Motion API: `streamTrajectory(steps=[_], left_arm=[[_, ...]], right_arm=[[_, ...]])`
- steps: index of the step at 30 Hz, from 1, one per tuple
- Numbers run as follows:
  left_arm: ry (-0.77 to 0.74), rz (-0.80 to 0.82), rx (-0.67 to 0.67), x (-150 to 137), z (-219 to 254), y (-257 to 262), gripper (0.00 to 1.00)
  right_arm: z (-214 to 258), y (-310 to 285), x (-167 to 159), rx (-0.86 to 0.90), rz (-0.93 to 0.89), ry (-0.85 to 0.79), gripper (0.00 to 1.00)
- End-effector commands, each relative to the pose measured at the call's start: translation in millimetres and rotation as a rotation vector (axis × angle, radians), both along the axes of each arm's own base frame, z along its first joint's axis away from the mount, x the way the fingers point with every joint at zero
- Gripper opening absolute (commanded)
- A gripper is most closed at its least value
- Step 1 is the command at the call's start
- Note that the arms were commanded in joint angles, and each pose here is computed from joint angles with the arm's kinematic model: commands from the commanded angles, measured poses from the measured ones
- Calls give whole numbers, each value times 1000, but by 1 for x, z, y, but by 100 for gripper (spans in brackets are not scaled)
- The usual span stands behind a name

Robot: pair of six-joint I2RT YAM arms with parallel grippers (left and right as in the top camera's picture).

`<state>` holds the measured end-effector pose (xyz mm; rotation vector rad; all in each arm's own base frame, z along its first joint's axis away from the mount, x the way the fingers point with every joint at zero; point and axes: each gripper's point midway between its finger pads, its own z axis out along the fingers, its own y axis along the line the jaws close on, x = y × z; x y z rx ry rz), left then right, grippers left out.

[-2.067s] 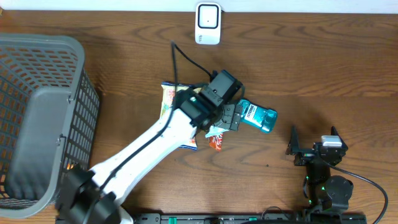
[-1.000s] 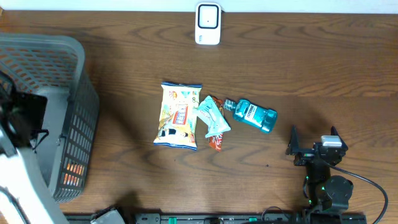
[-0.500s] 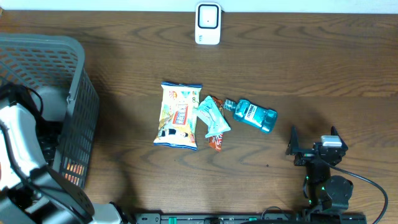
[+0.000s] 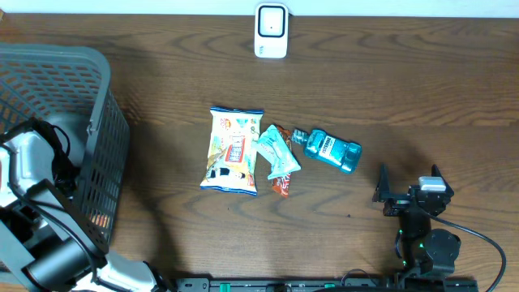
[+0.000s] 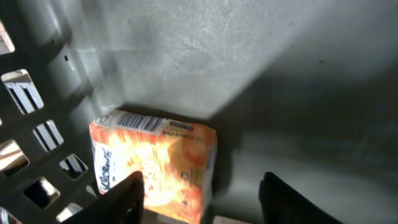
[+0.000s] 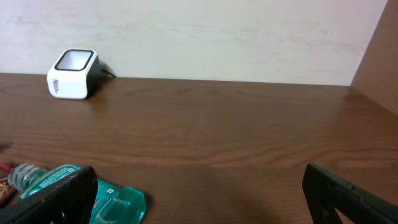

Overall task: Scan the item barcode
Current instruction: 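Return the left gripper to the basket and grasp the orange tissue pack, then carry the tissue pack out and set it right of the wet-wipes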

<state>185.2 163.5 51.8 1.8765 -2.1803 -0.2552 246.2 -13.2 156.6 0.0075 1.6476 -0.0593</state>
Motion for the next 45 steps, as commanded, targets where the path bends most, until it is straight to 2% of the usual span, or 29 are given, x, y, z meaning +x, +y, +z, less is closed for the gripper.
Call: streamTrajectory(steps=[1, 8, 11, 13, 14, 18, 22, 25, 26, 30, 34, 35, 36, 41, 45], left_arm=[[52, -8, -5, -11, -10, -1, 56], [78, -7, -23, -27, -32, -12, 55], [81, -7, -26, -30, -37, -14, 34], [79, -7, -25, -29, -36, -14, 12], [76, -8, -22, -28, -35, -13, 8], [42, -18, -1, -15, -18, -3, 7], [-42, -49, 51, 12, 30, 16, 7], [-135, -48, 121, 31, 84, 30, 7], [-214, -47, 180, 42, 123, 37, 7], [-437, -44, 308, 55, 212, 40, 8], [-746, -76, 304, 66, 280, 6, 7], [-883, -133, 279, 70, 305, -22, 7], [-932, -168, 266, 71, 315, -36, 7], [-1054, -434, 195, 69, 339, -111, 7], [-1079, -752, 73, 75, 335, -180, 7]], right_arm=[[-1, -2, 0, -5, -6, 4, 99], [-1, -2, 0, -5, -6, 4, 99], [-1, -2, 0, -5, -6, 4, 99], [-1, -2, 0, -5, -6, 4, 99], [-1, -2, 0, -5, -6, 4, 99], [-1, -2, 0, -5, -6, 4, 99], [-1, -2, 0, -5, -6, 4, 99], [-1, -2, 0, -5, -6, 4, 99], [-1, -2, 0, -5, -6, 4, 99], [-1, -2, 0, -5, -6, 4, 99], [-1, -2, 0, -5, -6, 4, 99], [-1, -2, 0, -5, -6, 4, 99], [-1, -2, 0, -5, -6, 4, 99], [-1, -2, 0, -5, -6, 4, 99], [-1, -2, 0, -5, -6, 4, 99]])
